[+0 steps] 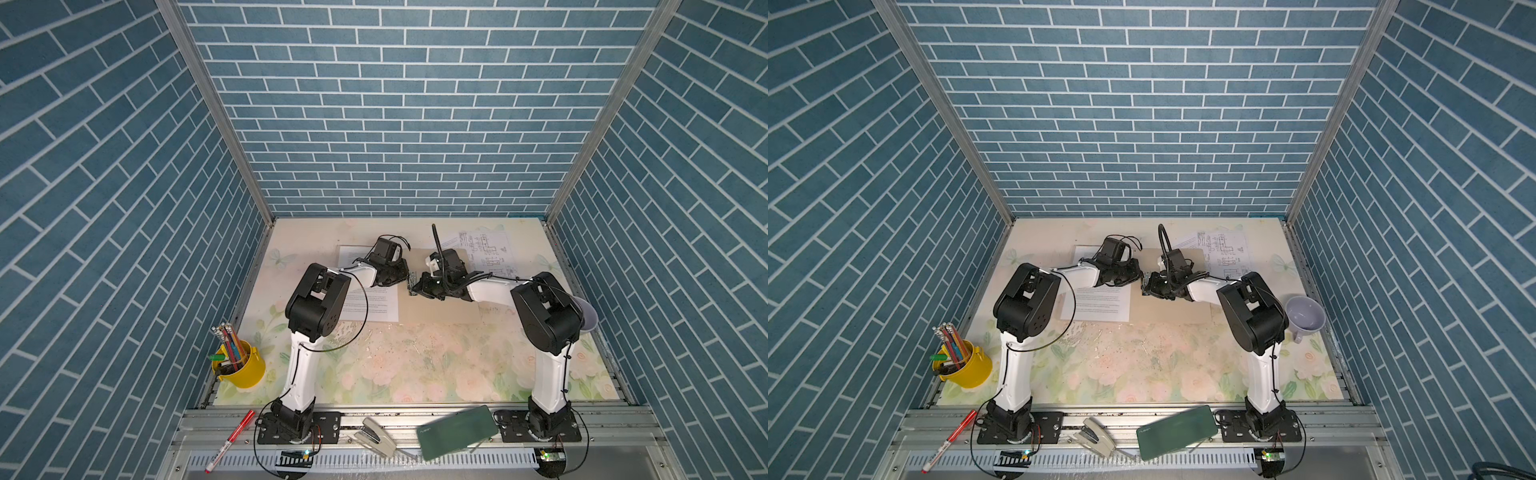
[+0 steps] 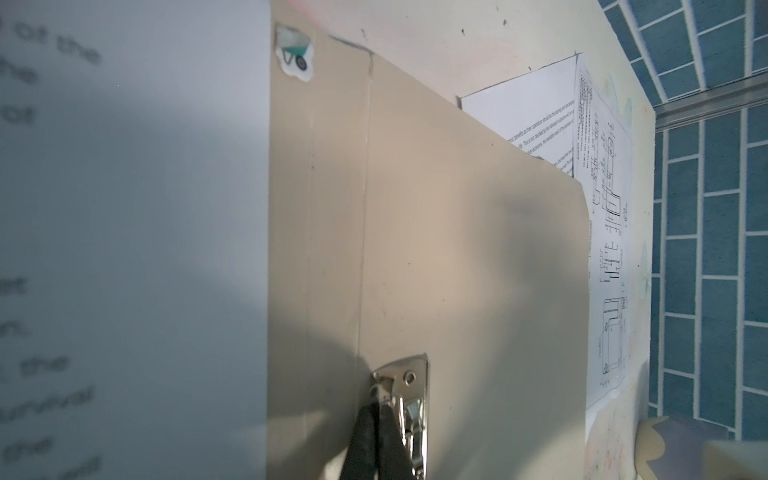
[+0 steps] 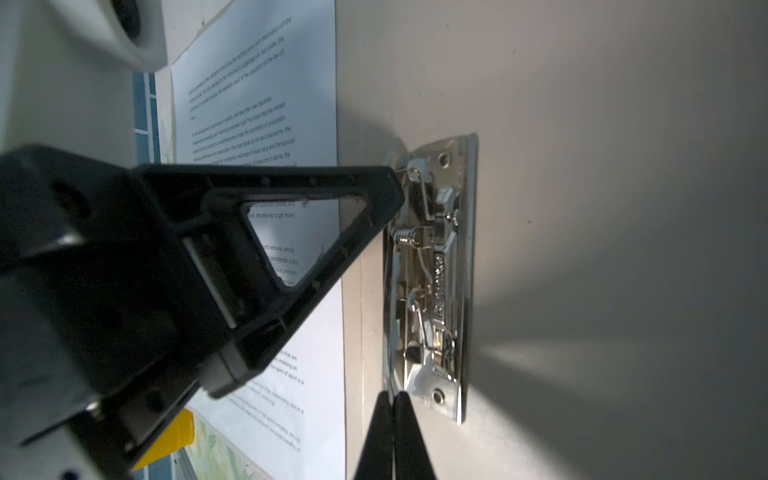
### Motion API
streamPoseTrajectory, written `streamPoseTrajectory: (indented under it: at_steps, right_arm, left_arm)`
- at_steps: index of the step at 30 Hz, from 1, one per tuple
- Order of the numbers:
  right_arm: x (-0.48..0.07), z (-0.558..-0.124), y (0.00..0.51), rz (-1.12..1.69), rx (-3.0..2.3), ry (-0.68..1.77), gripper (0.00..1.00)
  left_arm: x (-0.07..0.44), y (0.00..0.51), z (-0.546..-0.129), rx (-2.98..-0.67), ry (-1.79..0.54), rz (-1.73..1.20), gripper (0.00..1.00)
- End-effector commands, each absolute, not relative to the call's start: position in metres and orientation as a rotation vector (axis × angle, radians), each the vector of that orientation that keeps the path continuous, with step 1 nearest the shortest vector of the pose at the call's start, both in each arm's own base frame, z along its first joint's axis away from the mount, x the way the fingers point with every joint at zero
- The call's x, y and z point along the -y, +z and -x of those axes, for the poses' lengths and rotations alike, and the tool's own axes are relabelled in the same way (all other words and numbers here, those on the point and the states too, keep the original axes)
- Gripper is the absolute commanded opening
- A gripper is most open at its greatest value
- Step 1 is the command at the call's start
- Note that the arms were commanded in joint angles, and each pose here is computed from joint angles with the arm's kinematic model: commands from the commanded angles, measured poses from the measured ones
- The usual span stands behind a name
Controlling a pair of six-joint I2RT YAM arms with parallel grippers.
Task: Put the files into the folder
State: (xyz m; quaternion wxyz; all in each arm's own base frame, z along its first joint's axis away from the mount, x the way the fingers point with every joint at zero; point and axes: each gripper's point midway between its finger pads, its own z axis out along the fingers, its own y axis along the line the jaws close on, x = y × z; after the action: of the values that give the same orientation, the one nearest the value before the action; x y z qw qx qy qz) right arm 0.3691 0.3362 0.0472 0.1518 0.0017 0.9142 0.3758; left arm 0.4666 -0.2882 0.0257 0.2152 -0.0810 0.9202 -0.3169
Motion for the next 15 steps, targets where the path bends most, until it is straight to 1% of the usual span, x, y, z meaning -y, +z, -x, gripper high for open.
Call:
streamPoseTrajectory:
  at_steps: [1, 9, 15]
  right_arm:
    - [-0.335, -0.359, 0.050, -0.022, -2.674, 1.112, 0.00]
    - [-0.350, -0.373, 0.071, -0.030, -2.604, 1.202, 0.00]
    - [-0.331, -0.374, 0.063, -0.062, -2.626, 1.098, 0.00]
  left_arm:
    - [0.257, -0.018, -0.450, -2.667, -0.728, 0.278, 0.05]
    - [0.257, -0.013, -0.451, -2.654, -0.749, 0.282, 0.05]
    - [0.256, -0.011, -0.452, -2.639, -0.783, 0.320, 0.06]
